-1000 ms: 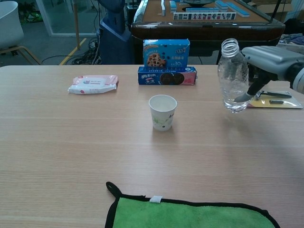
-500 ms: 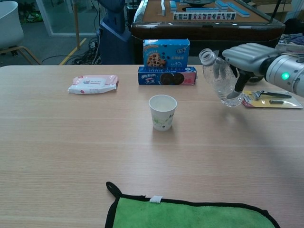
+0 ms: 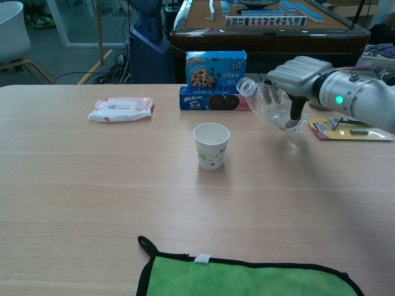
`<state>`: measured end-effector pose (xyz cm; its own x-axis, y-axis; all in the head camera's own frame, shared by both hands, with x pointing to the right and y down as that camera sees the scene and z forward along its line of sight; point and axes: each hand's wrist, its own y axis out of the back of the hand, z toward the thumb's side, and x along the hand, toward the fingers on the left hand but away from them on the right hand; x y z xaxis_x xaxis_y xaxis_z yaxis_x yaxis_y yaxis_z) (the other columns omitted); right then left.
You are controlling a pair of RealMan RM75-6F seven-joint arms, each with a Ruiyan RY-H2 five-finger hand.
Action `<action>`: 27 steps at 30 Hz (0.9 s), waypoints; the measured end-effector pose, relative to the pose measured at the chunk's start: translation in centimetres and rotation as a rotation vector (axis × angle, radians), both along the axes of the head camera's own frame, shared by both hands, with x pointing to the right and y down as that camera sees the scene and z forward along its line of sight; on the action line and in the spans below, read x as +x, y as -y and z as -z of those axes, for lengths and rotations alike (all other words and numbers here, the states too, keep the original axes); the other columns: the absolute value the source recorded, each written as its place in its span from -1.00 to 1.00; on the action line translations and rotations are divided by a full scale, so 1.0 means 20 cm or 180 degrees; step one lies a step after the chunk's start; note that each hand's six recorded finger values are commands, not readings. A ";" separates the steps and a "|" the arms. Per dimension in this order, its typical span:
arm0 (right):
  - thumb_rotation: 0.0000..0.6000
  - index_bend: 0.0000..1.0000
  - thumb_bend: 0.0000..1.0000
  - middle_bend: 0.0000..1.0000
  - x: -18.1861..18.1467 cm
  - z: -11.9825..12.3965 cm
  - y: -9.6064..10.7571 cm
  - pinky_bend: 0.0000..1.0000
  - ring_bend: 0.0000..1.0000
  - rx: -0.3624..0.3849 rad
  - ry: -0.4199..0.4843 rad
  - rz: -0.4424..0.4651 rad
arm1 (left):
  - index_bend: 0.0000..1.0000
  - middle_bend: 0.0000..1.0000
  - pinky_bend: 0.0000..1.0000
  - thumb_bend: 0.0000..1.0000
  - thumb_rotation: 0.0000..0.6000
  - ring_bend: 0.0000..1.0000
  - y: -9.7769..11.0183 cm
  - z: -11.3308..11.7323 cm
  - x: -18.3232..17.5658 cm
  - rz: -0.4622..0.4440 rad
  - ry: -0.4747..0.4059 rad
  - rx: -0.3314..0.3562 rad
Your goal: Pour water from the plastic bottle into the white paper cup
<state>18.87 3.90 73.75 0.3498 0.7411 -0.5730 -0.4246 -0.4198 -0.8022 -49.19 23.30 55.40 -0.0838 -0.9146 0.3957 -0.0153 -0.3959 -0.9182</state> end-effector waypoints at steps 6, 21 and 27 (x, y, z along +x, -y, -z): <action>1.00 0.19 -0.67 0.16 -0.04 0.00 0.01 -0.04 0.02 0.0086 -0.0170 0.0151 | 0.13 0.06 0.33 -0.93 1.00 -0.07 0.00 0.00 0.00 -0.0006 -0.0008 -0.0002; 1.00 0.20 -0.67 0.16 -0.14 -0.01 0.01 -0.04 0.02 0.0240 -0.0546 0.0495 | 0.13 0.06 0.33 -0.93 1.00 -0.07 0.01 0.01 0.00 0.0004 -0.0005 0.0007; 1.00 0.20 -0.67 0.16 -0.15 -0.02 0.01 -0.04 0.02 0.0268 -0.0692 0.0573 | 0.13 0.06 0.33 -0.93 1.00 -0.07 0.01 0.01 0.00 0.0002 -0.0011 0.0011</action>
<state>15.82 3.62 74.23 0.3559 0.7263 -0.5881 -0.6519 -0.2580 -0.7130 -49.14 23.17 55.21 -0.0829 -0.9159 0.3927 -0.0186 -0.3925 -0.9195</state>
